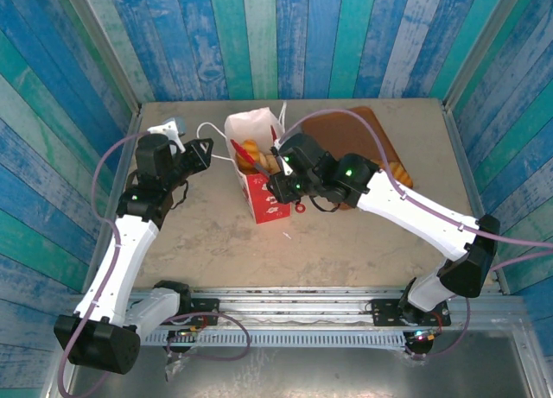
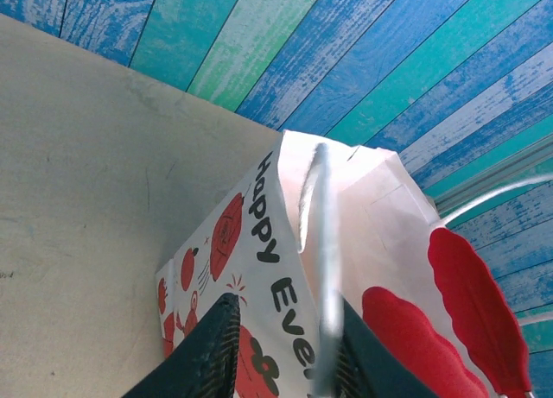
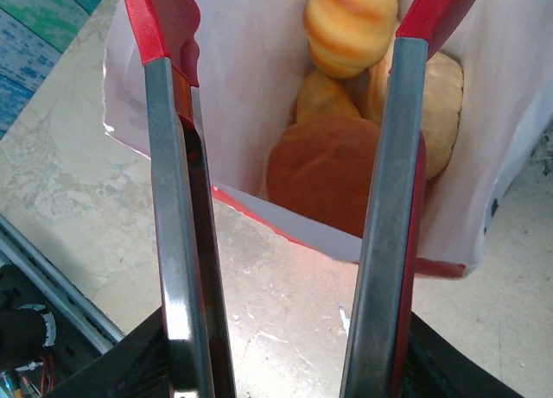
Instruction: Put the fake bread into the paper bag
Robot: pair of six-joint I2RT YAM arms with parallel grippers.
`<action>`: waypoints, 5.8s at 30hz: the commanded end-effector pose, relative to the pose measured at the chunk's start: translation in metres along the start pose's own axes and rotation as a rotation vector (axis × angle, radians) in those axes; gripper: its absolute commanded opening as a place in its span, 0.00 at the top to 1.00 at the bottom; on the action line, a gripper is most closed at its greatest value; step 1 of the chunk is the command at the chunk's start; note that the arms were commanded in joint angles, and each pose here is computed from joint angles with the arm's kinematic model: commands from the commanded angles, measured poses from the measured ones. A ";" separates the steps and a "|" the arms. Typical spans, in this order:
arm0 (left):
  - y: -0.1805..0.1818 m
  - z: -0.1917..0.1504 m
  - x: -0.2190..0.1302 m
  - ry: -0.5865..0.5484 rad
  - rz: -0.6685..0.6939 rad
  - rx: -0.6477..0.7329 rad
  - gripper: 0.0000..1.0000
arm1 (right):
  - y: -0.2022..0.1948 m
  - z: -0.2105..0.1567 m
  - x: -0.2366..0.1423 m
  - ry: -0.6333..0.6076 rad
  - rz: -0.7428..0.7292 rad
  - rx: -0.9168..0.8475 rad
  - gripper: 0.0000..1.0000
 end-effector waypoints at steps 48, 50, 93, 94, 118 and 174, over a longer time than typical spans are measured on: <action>-0.008 0.047 -0.085 -0.247 0.136 0.164 0.06 | -0.080 0.105 -0.206 -0.600 -0.068 0.071 0.48; -0.005 0.045 -0.086 -0.249 0.148 0.163 0.06 | -0.093 0.095 -0.207 -0.593 -0.098 0.102 0.48; 0.027 0.031 -0.100 -0.352 0.256 0.205 0.06 | -0.281 -0.151 -0.081 0.527 -0.490 0.511 0.40; 0.027 0.031 -0.100 -0.351 0.256 0.204 0.06 | -0.282 -0.153 -0.080 0.536 -0.489 0.511 0.40; 0.030 0.030 -0.099 -0.339 0.277 0.193 0.06 | -0.311 -0.160 -0.041 0.652 -0.448 0.470 0.47; 0.030 0.030 -0.095 -0.327 0.272 0.160 0.06 | -0.302 -0.118 -0.047 0.521 -0.435 0.370 0.81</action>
Point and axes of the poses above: each hand's point on the last joint's axis, 136 mm out from that joint toward the fingers, its own x axis out along the fingers, its own y axis along the line the jaws close on, z = x × y, the point moved 2 cm from there along -x, back along the fingers, and after that the axes turned 1 degree about -x, right-handed, at the moved point
